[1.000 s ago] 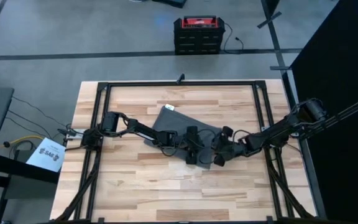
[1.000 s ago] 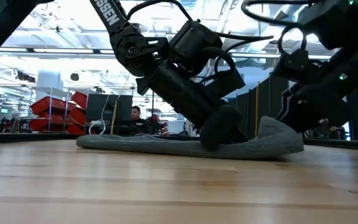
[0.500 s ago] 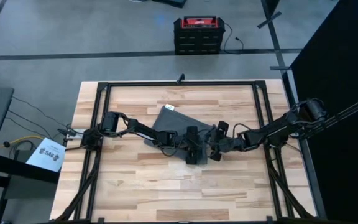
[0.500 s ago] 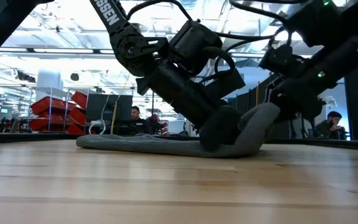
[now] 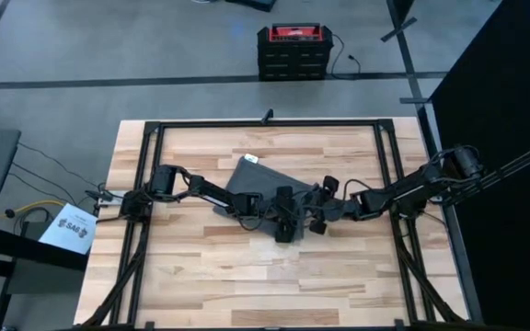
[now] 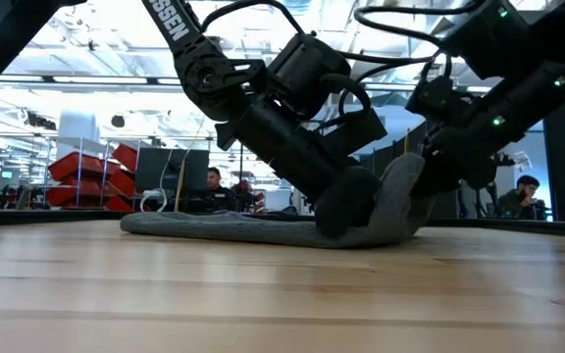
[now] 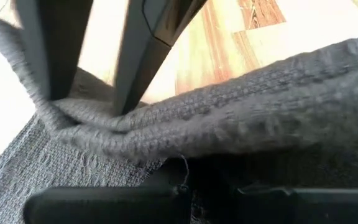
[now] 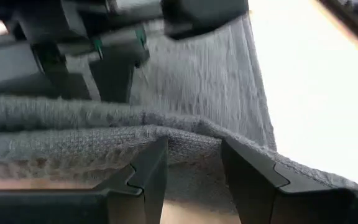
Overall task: Roll towel
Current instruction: Roll the gray towel
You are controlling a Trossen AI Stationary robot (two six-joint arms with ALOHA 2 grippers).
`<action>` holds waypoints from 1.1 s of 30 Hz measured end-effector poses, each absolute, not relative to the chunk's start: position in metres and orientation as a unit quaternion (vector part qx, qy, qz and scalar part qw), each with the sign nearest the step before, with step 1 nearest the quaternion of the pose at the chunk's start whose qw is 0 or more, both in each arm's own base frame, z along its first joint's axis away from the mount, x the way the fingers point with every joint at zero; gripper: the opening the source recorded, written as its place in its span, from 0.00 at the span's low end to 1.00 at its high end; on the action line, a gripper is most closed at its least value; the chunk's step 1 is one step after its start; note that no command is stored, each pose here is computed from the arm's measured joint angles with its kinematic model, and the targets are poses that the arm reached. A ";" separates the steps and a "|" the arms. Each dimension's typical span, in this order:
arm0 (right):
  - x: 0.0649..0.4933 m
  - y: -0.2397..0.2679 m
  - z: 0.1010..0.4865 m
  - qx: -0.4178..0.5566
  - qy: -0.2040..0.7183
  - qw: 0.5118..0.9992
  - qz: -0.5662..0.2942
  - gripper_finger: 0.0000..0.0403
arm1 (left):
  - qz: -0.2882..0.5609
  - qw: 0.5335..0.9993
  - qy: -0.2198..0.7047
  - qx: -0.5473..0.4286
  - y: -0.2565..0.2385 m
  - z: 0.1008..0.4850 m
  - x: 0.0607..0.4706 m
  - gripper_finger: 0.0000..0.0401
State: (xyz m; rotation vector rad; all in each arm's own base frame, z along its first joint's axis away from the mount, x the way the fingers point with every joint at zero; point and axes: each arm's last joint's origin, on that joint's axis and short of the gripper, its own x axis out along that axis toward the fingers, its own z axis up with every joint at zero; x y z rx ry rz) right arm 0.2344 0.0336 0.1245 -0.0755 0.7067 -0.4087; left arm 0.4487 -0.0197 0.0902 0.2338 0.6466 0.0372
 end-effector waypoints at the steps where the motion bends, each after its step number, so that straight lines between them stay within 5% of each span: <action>1: 0.233 0.036 0.123 -0.041 0.352 0.915 -0.196 0.35 | 0.018 0.941 0.317 0.115 -0.020 0.090 0.449 0.04; 20: 0.209 0.053 0.124 0.010 0.470 0.853 -0.226 0.35 | 0.021 0.941 0.317 0.113 -0.019 0.090 0.449 0.04; 33: 0.214 0.058 0.087 0.072 0.402 0.885 -0.223 0.35 | 0.021 0.941 0.317 0.113 -0.019 0.090 0.449 0.04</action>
